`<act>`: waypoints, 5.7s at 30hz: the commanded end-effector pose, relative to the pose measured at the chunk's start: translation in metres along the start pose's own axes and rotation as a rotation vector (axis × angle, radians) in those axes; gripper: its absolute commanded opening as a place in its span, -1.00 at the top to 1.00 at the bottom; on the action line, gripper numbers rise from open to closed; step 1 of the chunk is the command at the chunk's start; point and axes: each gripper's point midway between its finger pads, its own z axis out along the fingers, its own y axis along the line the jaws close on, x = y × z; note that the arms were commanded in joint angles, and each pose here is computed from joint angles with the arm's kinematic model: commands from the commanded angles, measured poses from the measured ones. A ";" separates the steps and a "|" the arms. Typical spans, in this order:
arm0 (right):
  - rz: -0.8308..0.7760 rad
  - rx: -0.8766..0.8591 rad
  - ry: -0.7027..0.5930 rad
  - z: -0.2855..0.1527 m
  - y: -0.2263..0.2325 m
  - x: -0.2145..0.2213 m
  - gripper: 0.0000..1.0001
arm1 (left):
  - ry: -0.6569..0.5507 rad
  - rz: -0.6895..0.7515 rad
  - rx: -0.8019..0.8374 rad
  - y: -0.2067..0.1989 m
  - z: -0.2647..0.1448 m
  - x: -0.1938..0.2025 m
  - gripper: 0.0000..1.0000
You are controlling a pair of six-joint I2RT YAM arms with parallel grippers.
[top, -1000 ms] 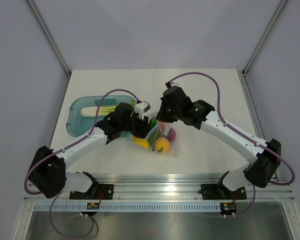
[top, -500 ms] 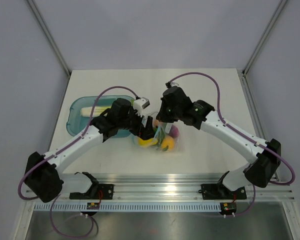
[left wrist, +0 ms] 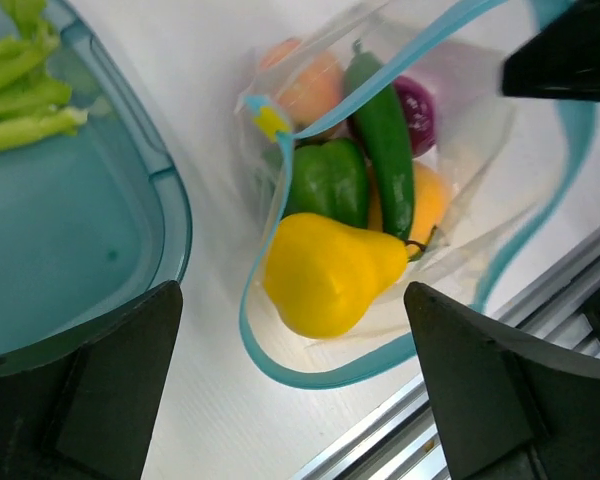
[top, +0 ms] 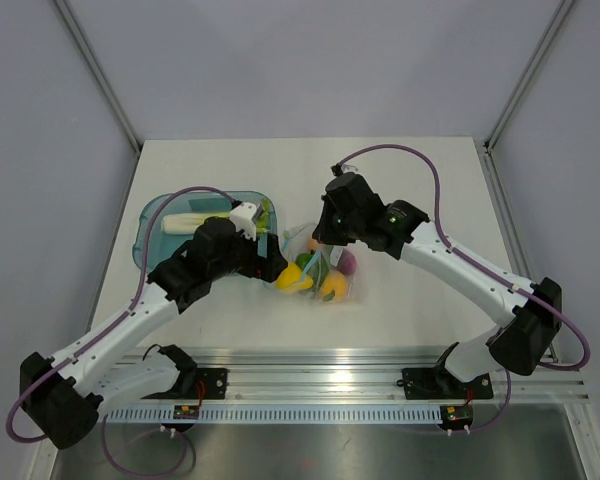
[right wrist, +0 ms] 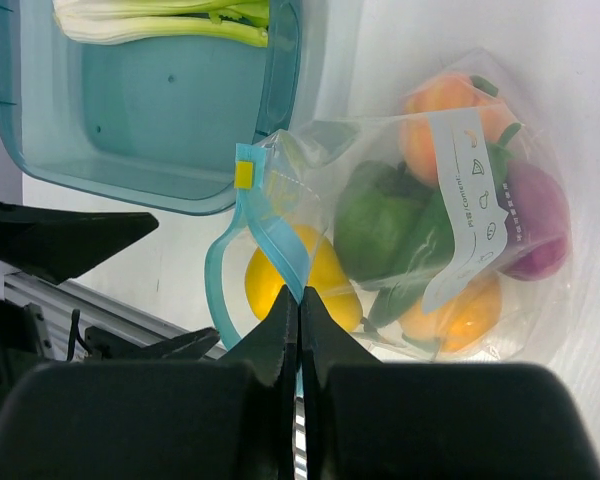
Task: Place the food in the zip-top bag and seal the zipper
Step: Place the fake vegetable in the zipper food storage bag, then adjust the zipper food storage bag at the center of the board.
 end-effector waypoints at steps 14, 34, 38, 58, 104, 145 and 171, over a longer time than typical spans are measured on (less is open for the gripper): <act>0.003 -0.027 -0.082 -0.019 0.005 -0.017 1.00 | 0.080 -0.082 -0.127 0.021 0.049 0.003 -0.05; -0.285 0.194 -0.107 -0.048 -0.038 -0.086 0.14 | -0.013 -0.343 0.157 -0.062 0.037 -0.099 1.00; -0.304 0.158 -0.077 -0.053 -0.042 -0.066 0.03 | 0.017 -0.394 0.108 -0.053 0.055 -0.087 1.00; -0.506 -0.295 -0.357 -0.065 -0.059 0.033 0.01 | 0.054 -0.343 0.054 -0.040 0.054 -0.080 1.00; -0.812 -0.137 -0.500 -0.071 -0.059 0.019 1.00 | -0.224 -0.042 0.096 -0.018 -0.005 -0.135 -0.24; -0.681 -0.156 -0.451 -0.057 -0.080 -0.006 1.00 | -0.319 0.727 0.623 -0.012 0.049 -0.055 0.13; -0.645 -0.171 -0.433 -0.055 -0.074 -0.012 1.00 | -0.269 0.661 0.598 -0.006 0.055 -0.051 1.00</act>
